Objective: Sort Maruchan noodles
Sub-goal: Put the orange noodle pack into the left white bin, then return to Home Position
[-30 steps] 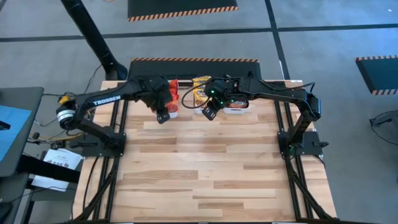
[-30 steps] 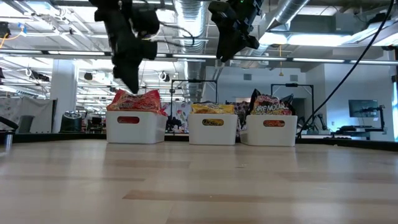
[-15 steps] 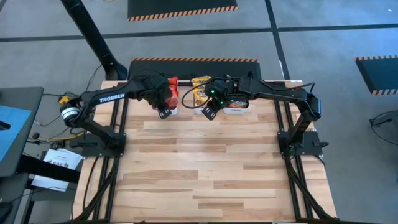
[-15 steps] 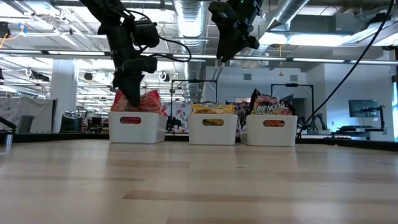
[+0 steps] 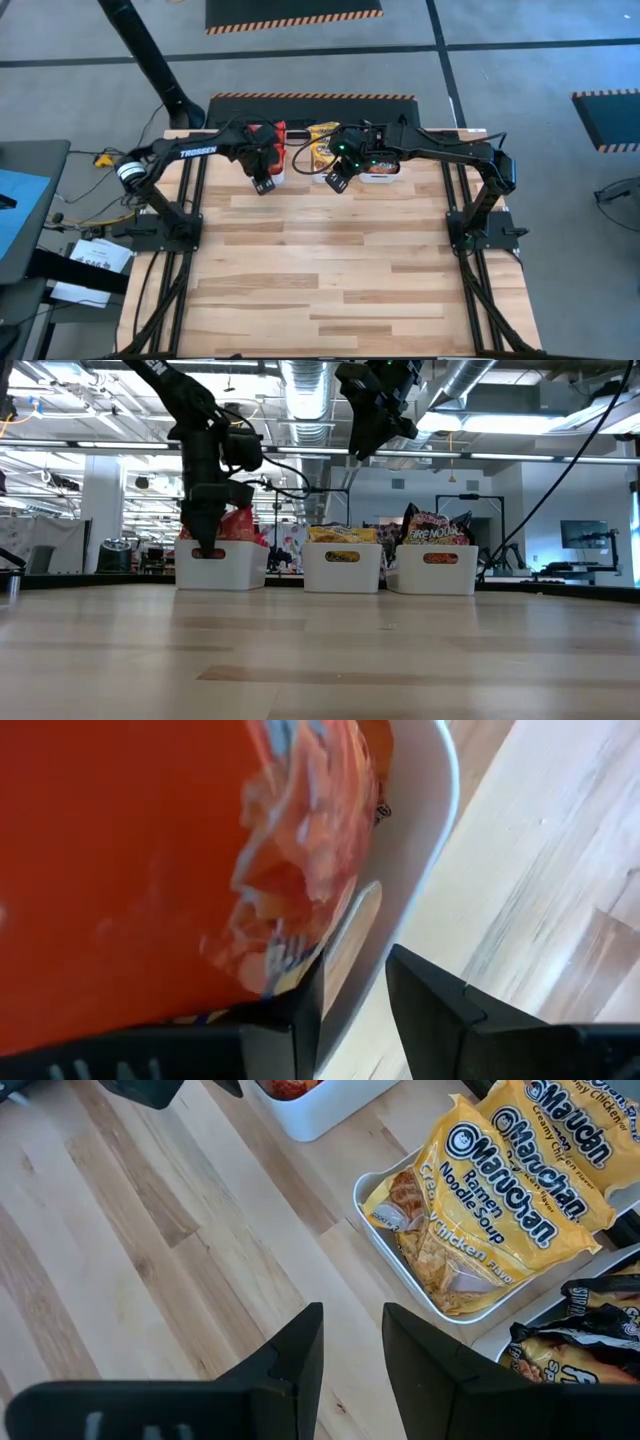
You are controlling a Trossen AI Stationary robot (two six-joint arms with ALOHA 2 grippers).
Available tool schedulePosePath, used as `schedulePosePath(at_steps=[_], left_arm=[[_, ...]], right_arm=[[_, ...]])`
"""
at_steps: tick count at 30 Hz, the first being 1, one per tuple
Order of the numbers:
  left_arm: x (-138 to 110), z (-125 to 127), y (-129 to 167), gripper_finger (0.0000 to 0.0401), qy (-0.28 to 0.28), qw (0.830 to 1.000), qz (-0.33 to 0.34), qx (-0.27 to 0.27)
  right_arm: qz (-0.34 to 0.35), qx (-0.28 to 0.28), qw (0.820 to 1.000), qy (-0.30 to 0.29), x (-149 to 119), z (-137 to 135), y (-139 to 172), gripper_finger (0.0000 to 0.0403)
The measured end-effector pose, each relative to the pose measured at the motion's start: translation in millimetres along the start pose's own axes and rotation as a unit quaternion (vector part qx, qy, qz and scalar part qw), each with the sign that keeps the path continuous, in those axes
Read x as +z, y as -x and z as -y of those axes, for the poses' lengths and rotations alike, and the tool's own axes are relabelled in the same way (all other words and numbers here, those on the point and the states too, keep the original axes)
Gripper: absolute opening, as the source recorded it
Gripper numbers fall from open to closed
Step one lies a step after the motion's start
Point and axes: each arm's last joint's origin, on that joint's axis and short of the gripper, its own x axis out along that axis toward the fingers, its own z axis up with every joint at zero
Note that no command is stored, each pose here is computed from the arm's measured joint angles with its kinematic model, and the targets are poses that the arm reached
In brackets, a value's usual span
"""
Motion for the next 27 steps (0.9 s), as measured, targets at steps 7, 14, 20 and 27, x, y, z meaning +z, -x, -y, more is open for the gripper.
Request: schedulePosePath(at_steps=[7,14,20,27], left_arm=[[0,3,28,0.0105,-0.008,0.999,0.048,-0.002],[2,4,46,0.0105,-0.004,0.998,0.068,0.000],[6,9,81,0.0105,0.015,0.990,0.134,-0.046],[-12,26,130,0.0105,0.005,0.964,0.249,-0.097]], right_arm=[[0.000,0.000,1.000,-0.001,0,0,0,0.0132],[0.000,0.000,1.000,-0.001,0,0,0,0.0132],[-0.006,0.021,1.000,0.000,-1,0,3,0.0132],[0.011,0.036,0.998,0.051,-7,-3,25,0.0132]])
